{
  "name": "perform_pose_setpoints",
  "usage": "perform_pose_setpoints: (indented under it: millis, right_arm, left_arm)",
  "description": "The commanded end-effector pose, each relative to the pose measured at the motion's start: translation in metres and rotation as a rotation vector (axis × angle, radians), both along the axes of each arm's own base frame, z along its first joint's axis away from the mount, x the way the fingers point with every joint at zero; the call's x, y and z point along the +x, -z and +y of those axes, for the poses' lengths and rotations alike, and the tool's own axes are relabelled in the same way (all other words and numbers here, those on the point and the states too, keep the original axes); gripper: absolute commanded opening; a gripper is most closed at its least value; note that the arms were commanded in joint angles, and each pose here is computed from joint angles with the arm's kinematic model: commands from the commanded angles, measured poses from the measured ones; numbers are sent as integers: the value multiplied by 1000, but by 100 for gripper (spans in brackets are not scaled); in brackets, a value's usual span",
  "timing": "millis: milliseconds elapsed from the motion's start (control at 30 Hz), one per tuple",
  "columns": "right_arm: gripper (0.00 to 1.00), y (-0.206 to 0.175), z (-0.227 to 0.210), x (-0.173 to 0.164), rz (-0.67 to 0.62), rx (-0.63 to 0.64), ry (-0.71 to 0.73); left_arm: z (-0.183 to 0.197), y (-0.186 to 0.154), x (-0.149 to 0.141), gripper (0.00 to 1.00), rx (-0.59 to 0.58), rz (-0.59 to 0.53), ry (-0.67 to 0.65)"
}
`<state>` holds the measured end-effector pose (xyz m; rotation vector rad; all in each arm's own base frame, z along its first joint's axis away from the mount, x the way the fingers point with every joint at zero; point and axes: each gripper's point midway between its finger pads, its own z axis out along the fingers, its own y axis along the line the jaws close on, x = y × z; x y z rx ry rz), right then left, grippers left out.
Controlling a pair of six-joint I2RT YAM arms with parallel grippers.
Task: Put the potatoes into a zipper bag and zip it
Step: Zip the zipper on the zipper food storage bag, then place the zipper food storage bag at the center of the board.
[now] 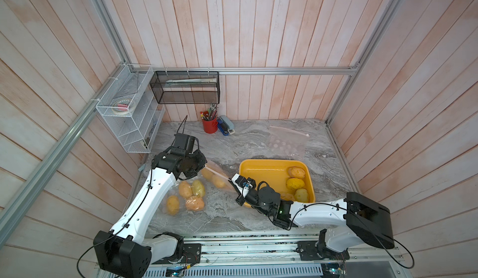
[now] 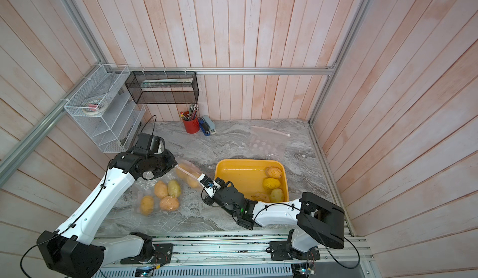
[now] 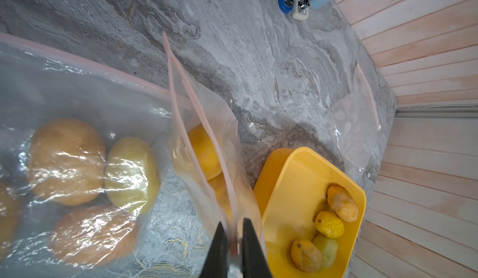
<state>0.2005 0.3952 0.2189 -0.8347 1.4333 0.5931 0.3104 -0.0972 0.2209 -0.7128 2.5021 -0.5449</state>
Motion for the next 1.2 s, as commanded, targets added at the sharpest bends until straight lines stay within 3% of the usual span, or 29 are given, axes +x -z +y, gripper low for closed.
perform_pose_setpoints:
  millis: [0,333,667,967,1167]
  right_arm:
    - [0,-17,-9,-5,-3,69,12]
    - [0,-21,-23,-1,-10,92,58]
    - [0,-21,-22,-2,-1,102,51]
    - [0,-26,-7,8,-3,102,72]
    - [0,-25,-2,49,145,158,150]
  left_arm:
    - [52,-12,23,0,147,-113,-175]
    - [88,0,28,0,165,-77,-298]
    - [93,0,29,0,160,-71,-312]
    - [101,-38,19,0,152,-106,-388]
    - [113,-53,26,0,181,-110,-472]
